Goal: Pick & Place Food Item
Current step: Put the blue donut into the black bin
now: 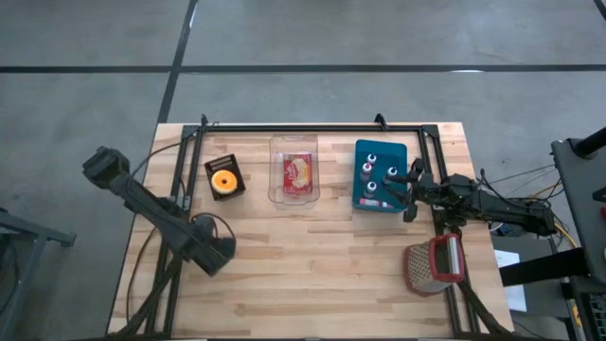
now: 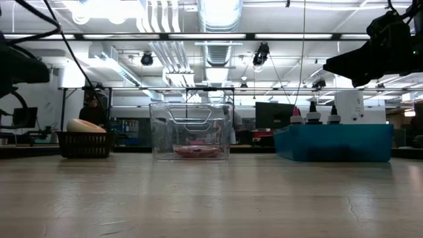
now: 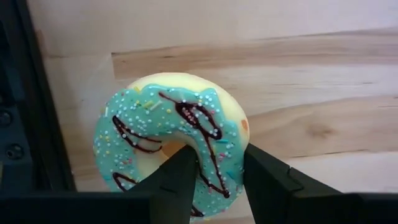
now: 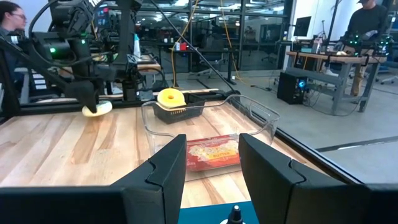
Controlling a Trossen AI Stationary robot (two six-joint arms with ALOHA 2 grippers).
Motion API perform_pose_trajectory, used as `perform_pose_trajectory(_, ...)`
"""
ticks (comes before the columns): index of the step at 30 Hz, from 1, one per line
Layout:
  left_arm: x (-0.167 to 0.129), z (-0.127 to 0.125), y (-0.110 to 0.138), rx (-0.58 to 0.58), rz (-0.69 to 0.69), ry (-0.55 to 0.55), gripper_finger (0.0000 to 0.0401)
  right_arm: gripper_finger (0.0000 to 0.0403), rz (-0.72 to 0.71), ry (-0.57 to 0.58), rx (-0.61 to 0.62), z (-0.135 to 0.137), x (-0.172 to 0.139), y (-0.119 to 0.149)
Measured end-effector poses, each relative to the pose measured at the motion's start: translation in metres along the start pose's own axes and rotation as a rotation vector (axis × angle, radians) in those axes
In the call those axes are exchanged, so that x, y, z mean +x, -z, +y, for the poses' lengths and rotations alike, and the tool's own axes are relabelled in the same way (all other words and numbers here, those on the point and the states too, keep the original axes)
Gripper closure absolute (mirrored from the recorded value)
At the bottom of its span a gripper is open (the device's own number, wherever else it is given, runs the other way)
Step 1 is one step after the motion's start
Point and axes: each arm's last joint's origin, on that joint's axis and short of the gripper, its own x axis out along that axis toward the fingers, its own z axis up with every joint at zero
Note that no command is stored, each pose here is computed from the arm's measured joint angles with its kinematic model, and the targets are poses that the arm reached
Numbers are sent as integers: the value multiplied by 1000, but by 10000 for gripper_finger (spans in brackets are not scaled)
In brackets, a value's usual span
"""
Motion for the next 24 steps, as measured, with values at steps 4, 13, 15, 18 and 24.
perform_pose_trajectory(4, -9, 2, -4, -12, -8, 56, 278, 262, 0, 0, -1, 0, 0, 0)
perform_pose_trajectory(13, -21, 8, -21, -53, -181, 186, 283, 262, 0, 0, -1, 0, 0, 0)
perform_pose_trajectory(15, -25, 7, -27, -53, -203, 216, 283, 262, 0, 0, 1, 0, 0, 0)
perform_pose_trajectory(18, -29, 7, -37, -55, -216, 231, 284, 262, 0, 0, -1, 0, 0, 0)
perform_pose_trajectory(24, -35, 5, -60, -65, -242, 236, 284, 262, 0, 0, 0, 0, 0, 0)
